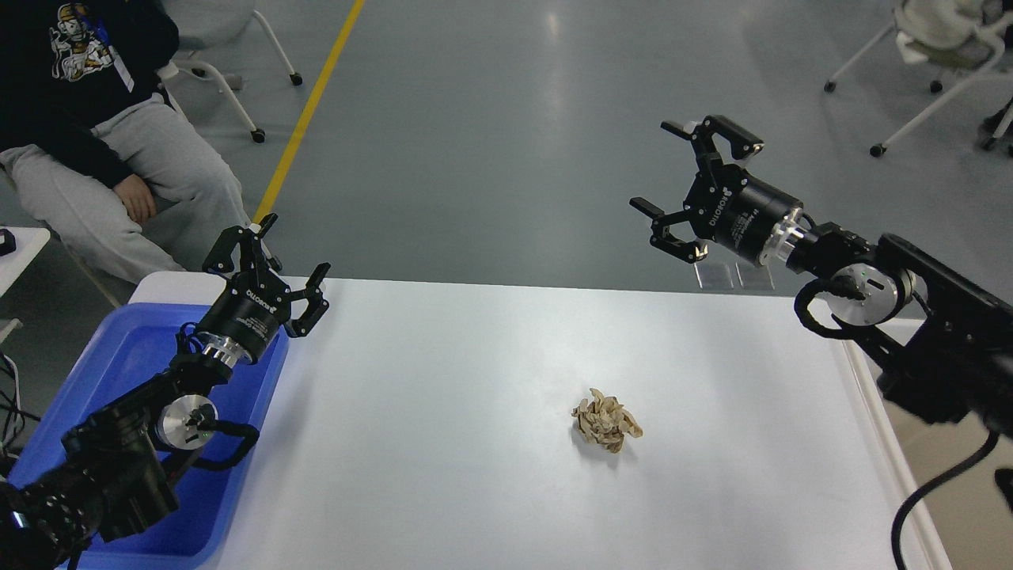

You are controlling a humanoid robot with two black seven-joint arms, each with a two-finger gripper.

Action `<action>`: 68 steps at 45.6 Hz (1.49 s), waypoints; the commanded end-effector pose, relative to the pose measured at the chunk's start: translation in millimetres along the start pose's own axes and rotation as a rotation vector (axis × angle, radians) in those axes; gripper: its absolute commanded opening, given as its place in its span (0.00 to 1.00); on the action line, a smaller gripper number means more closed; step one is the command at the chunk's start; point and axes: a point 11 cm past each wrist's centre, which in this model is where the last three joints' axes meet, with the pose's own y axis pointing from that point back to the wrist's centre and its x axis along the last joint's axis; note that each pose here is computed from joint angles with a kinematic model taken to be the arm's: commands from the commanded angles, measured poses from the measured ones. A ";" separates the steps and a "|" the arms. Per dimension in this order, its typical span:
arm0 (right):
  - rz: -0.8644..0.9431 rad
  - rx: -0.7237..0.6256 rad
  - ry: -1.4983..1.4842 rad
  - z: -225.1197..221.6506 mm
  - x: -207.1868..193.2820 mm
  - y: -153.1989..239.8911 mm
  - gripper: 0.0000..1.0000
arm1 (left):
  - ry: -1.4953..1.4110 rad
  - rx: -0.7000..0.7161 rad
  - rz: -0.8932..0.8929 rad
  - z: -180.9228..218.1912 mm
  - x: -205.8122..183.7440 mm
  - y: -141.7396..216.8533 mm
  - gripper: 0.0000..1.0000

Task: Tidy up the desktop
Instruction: 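Move the open right gripper toward the crumpled tan paper ball, then lower the right gripper onto the paper ball and close it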

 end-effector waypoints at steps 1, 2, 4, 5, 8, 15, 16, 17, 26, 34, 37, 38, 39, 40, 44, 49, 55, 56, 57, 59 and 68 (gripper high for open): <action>-0.048 -0.061 0.325 -63.6 -32.7 -12.2 1.00 | -0.001 0.000 0.001 0.1 0.4 0.2 1.00; -0.056 -0.073 0.349 -64.4 -35.4 -13.9 1.00 | 0.000 0.000 0.000 0.0 0.0 0.0 1.00; -0.066 -0.101 0.398 -65.8 -39.8 -17.0 1.00 | 0.000 0.000 0.000 0.0 0.0 0.0 1.00; -0.073 -0.113 0.420 -66.5 -43.0 -19.0 1.00 | 0.000 0.000 0.000 0.0 0.0 0.0 1.00; -0.089 -0.156 0.491 -65.1 -49.3 -23.3 1.00 | 0.000 0.000 0.000 0.0 0.0 0.0 1.00; -0.138 -0.299 0.747 -48.1 -57.9 -29.0 1.00 | 0.000 0.000 0.000 0.0 0.0 0.0 1.00; -0.145 -0.325 0.786 -43.0 -58.1 -29.3 1.00 | 0.000 0.000 0.000 0.0 0.0 0.0 1.00; -0.167 -0.389 0.851 -27.2 -57.0 -28.0 1.00 | 0.000 0.000 0.000 0.0 0.0 0.0 1.00; -0.244 -0.598 1.121 32.1 -47.4 -19.0 1.00 | 0.000 0.000 0.000 0.0 0.0 0.0 1.00; -0.250 -0.666 1.433 80.9 -29.9 -18.6 1.00 | -0.001 0.001 -0.001 -0.1 -0.1 0.0 1.00; -0.262 -0.687 1.503 101.5 -24.1 -17.5 1.00 | -0.001 0.001 -0.001 -0.1 -0.1 0.0 1.00; -0.263 -0.698 1.517 109.3 -21.2 -16.2 1.00 | -0.001 0.002 -0.001 -0.3 -0.1 0.0 1.00; -0.270 -0.716 1.531 118.3 -17.9 -13.4 1.00 | -0.001 0.001 -0.001 -0.1 -0.1 0.0 1.00; -0.285 -0.736 1.535 128.2 -16.7 -10.3 1.00 | -0.001 0.002 0.001 -0.1 0.4 0.2 1.00; -0.325 -0.783 1.532 155.1 -15.2 -0.3 1.00 | 0.000 0.001 0.000 -0.2 0.0 0.0 1.00; -0.353 -0.803 1.520 169.0 -17.1 5.0 1.00 | 0.000 0.000 0.000 0.0 0.0 0.0 1.00; -0.406 -0.843 1.521 189.2 -15.0 18.6 1.00 | -0.001 0.001 -0.001 -0.1 -0.1 0.0 1.00; -0.413 -0.851 1.520 192.9 -14.4 21.2 1.00 | -0.001 0.001 -0.001 -0.1 -0.1 0.0 1.00; -0.421 -0.858 1.519 196.8 -14.7 23.2 1.00 | 0.000 0.000 0.000 0.0 0.0 0.0 1.00; -0.445 -0.863 1.523 204.0 -18.0 25.1 1.00 | -0.001 0.002 -0.001 -0.3 -0.1 0.0 1.00; -0.524 -0.855 1.515 227.2 -43.2 21.3 1.00 | -0.001 0.002 -0.001 -0.3 -0.1 0.0 1.00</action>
